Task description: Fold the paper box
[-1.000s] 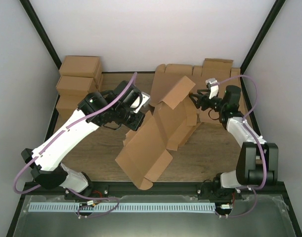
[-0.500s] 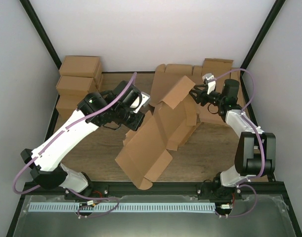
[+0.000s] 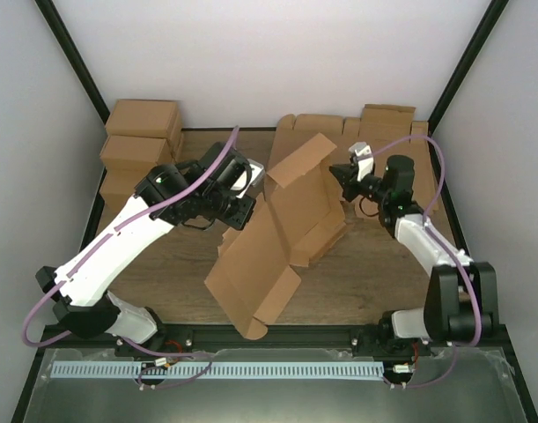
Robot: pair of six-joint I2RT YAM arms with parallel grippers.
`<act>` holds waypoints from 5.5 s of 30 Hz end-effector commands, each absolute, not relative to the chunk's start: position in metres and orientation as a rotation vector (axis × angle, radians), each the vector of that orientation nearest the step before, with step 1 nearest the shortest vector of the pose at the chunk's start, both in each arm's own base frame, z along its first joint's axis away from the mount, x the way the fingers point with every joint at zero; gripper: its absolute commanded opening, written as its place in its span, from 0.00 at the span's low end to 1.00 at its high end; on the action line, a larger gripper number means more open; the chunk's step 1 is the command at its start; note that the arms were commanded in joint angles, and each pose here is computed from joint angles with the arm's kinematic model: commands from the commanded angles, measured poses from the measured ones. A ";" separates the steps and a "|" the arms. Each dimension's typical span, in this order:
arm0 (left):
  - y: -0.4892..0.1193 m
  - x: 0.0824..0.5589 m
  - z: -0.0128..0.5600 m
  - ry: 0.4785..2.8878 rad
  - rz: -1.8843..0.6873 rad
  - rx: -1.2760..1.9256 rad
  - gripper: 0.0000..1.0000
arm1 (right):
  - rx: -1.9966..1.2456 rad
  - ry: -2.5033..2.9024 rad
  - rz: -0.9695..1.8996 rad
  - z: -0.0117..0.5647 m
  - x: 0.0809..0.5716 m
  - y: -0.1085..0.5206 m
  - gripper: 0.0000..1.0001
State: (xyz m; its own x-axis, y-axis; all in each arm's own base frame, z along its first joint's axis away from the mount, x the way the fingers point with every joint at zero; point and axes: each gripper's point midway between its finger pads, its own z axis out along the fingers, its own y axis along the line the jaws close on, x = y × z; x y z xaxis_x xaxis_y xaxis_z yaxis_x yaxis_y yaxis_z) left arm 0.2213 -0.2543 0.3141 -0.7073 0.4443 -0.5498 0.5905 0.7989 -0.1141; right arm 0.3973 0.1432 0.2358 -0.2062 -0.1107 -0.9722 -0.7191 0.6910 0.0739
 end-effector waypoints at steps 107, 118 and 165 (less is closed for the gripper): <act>-0.213 0.271 0.300 2.260 -1.479 -0.207 0.53 | -0.330 1.583 0.737 0.246 0.244 0.194 0.06; -0.210 0.279 0.308 2.168 -1.527 -0.485 0.67 | -0.352 1.604 0.751 0.251 0.247 0.202 0.09; -0.202 0.284 0.306 2.201 -1.359 -0.403 0.68 | -0.078 2.104 0.862 0.377 0.261 0.215 0.97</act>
